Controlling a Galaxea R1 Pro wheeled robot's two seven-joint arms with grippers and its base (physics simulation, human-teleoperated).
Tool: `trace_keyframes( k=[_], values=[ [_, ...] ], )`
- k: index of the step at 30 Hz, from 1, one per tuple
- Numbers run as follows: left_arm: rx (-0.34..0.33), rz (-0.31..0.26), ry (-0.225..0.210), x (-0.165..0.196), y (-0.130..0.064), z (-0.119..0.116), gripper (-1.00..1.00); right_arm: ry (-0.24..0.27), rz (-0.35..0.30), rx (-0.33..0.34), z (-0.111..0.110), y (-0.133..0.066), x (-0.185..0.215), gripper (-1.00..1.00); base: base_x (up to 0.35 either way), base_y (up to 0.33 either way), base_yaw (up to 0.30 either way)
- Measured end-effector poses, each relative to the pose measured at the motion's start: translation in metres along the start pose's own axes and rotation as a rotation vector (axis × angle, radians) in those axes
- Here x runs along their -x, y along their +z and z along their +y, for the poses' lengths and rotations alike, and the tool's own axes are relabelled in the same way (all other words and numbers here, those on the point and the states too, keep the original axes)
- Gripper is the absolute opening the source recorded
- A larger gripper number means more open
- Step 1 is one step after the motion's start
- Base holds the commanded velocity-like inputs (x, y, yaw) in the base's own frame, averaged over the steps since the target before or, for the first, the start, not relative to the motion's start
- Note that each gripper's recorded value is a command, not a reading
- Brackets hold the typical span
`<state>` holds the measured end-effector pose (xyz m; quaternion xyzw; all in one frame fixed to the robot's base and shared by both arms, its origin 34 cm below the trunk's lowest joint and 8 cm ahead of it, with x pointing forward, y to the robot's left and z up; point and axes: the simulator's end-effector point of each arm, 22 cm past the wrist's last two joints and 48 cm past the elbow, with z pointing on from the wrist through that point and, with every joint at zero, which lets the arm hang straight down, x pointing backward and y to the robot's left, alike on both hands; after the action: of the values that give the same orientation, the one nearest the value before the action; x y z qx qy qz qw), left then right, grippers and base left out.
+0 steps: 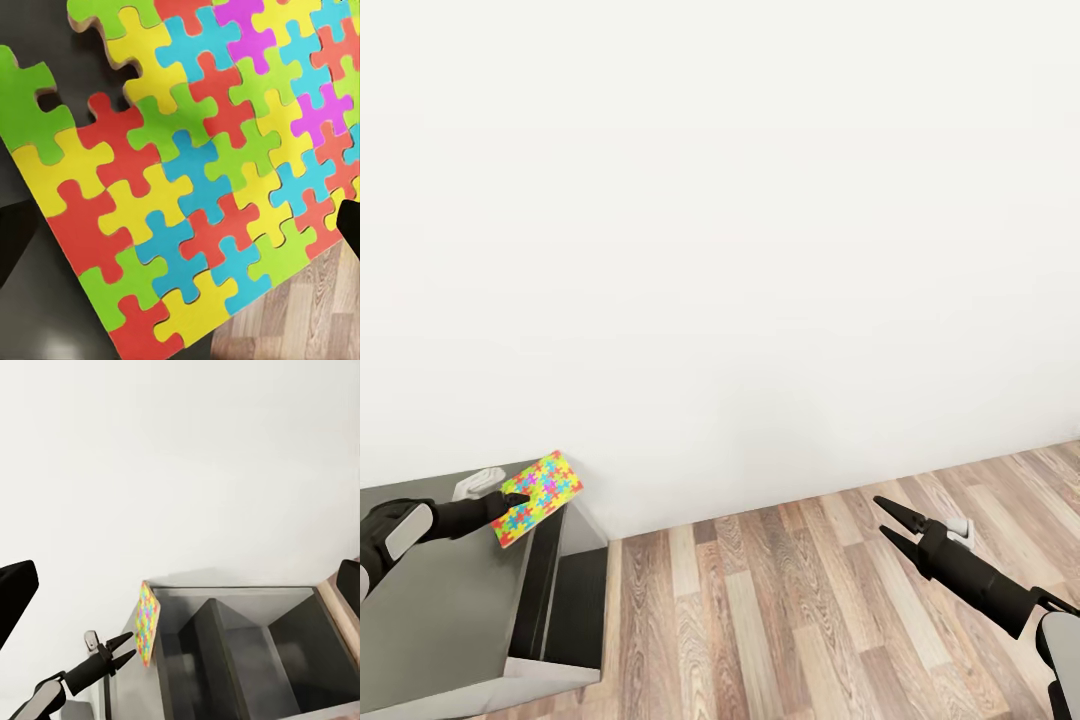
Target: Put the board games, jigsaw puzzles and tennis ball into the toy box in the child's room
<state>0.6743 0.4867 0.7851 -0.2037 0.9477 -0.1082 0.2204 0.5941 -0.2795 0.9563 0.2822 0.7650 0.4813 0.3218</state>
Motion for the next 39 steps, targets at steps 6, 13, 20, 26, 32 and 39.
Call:
trace_keyframes(
  k=[6,13,20,26,32,39],
  values=[
    [0.0,0.0,0.0,0.0001,0.0,-0.0001,1.0,0.0,0.0,0.0,-0.0001,-0.0001,-0.0002,1.0,0.0,0.0,0.0],
    [0.0,0.001,-0.001,-0.0002,0.0,0.0001,1.0,0.0,0.0,0.0,-0.0001,0.0,-0.0002,1.0,0.0,0.05,0.0],
    [0.001,-0.001,0.0,0.0005,-0.0004,0.0007,1.0,0.0,0.0,0.0,0.0,-0.0002,0.0,1.0,0.0,0.005,0.0],
    [0.002,0.0,0.001,0.0003,-0.0006,0.0015,1.0,0.0,0.0,0.0,0.0001,0.0,-0.0001,1.0,0.0,0.0,0.0],
    [0.004,-0.001,0.001,0.0008,-0.0013,0.0027,1.0,0.001,0.0,0.001,0.0003,0.0003,-0.0005,1.0,0.0,0.0,0.0],
    [0.011,-0.003,0.002,0.0026,-0.0036,0.0073,1.0,0.001,0.0,0.001,0.0005,0.0004,-0.0002,1.0,0.0,0.0,0.0]
  ],
)
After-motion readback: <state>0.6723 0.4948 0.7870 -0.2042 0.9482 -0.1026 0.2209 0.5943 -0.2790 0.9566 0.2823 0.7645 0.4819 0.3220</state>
